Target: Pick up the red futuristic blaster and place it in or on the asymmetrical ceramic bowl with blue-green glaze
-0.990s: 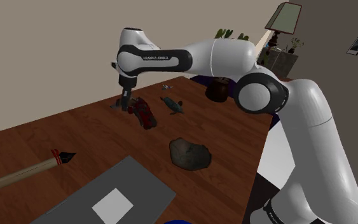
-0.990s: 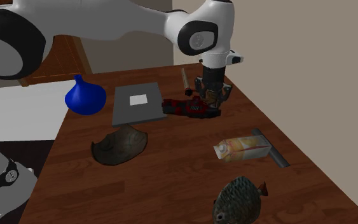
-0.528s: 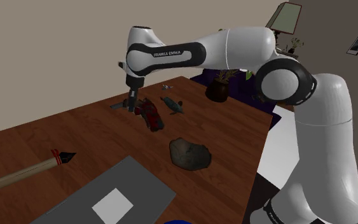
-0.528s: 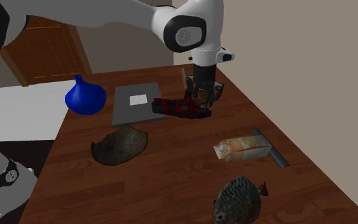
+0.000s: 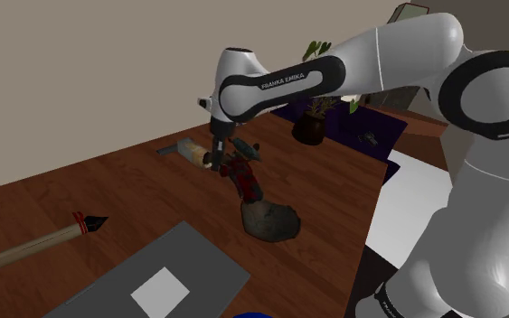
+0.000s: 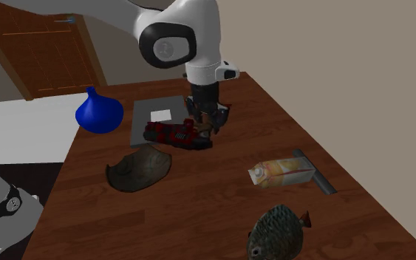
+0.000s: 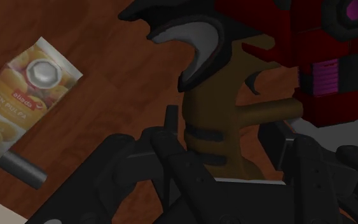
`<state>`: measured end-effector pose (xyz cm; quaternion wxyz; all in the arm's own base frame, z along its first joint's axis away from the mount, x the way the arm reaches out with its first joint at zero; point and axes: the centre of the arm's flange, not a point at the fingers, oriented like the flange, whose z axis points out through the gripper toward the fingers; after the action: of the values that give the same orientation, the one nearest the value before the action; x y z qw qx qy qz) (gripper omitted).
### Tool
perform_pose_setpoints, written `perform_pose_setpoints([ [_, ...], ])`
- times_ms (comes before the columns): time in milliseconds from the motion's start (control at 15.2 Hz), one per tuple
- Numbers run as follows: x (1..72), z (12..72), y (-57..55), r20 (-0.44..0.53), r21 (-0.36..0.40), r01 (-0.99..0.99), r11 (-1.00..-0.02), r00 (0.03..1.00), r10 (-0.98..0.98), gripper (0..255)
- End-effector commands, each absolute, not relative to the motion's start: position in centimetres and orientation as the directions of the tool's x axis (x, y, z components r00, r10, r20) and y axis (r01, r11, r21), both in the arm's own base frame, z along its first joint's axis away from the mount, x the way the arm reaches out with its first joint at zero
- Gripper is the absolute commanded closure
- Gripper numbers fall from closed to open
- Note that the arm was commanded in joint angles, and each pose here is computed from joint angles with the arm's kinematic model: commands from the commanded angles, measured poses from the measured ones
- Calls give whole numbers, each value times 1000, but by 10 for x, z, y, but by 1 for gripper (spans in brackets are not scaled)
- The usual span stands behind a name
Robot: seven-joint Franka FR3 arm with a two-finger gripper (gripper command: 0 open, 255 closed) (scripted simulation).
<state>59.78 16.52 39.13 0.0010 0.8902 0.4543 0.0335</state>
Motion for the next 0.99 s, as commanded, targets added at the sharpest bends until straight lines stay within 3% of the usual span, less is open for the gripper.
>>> perform_pose_setpoints([
  [0, 572, 391, 154, 59, 33, 809, -587, 585, 809, 255],
  [594, 457, 388, 104, 59, 33, 809, -587, 585, 809, 255],
  [924, 457, 361, 104, 59, 33, 809, -587, 585, 809, 255],
])
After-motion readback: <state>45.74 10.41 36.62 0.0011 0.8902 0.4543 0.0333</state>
